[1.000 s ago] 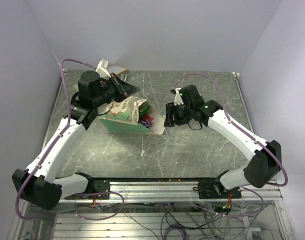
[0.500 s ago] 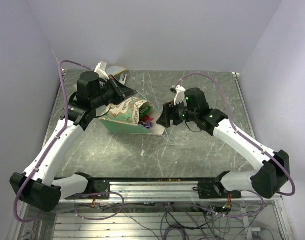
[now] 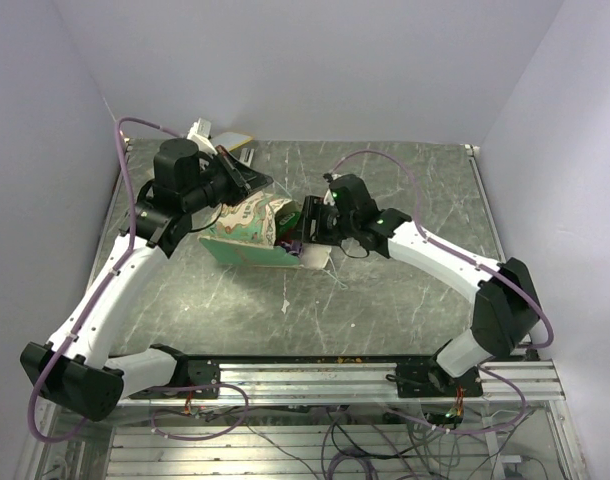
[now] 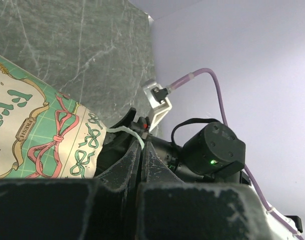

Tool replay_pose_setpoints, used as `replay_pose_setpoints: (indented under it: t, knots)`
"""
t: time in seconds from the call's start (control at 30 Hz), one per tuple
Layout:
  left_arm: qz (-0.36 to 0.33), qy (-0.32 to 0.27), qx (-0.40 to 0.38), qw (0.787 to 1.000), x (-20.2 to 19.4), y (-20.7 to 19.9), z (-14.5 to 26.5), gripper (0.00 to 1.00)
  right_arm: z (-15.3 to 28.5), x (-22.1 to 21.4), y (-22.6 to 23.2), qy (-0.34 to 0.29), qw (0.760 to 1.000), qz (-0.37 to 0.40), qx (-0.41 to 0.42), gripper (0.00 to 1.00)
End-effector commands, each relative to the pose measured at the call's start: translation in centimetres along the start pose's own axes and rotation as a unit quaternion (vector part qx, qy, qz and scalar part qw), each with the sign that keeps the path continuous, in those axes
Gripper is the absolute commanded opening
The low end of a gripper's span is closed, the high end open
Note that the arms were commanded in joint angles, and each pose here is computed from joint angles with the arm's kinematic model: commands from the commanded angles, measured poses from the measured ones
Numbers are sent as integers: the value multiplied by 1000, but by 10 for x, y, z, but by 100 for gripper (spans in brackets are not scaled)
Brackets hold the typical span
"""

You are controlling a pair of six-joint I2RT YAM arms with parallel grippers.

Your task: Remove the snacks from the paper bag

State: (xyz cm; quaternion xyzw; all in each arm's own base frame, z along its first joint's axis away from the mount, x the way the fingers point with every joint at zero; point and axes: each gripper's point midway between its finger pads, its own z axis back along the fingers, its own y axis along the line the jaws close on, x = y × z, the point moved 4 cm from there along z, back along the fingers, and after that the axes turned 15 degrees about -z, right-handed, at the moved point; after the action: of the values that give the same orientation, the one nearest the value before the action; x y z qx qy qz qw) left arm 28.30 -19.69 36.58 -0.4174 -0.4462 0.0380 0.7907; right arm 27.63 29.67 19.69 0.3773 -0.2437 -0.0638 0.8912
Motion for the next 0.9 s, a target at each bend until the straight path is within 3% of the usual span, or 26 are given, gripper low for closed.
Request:
replay_pose_setpoints:
  t: [0.0,0.2,0.43,0.63,0.8,0.87]
  knots:
    - [-4,-21,-3,1000,17,-12,4,7,-11,-9,-4,3,998,-39,-52,62]
    - [-1,-14,-12,1000,16,-13,-3,7,-25,-25,1,17,996,-37,-74,62]
    - [-11,-18,-15,1000,22,-18,-1,7,-36,-35,-2,15,993,-78,-90,51]
    - [-20,-14,-17,1000,25,-19,3,7,-36,-29,-4,-5,990,-84,-111,31]
    - [-28,-8,-8,1000,26,-12,9,7,-27,-18,6,-25,994,-53,-92,1]
    - [-33,-7,-2,999,27,-9,14,7,-21,-13,14,-32,996,-37,-69,0]
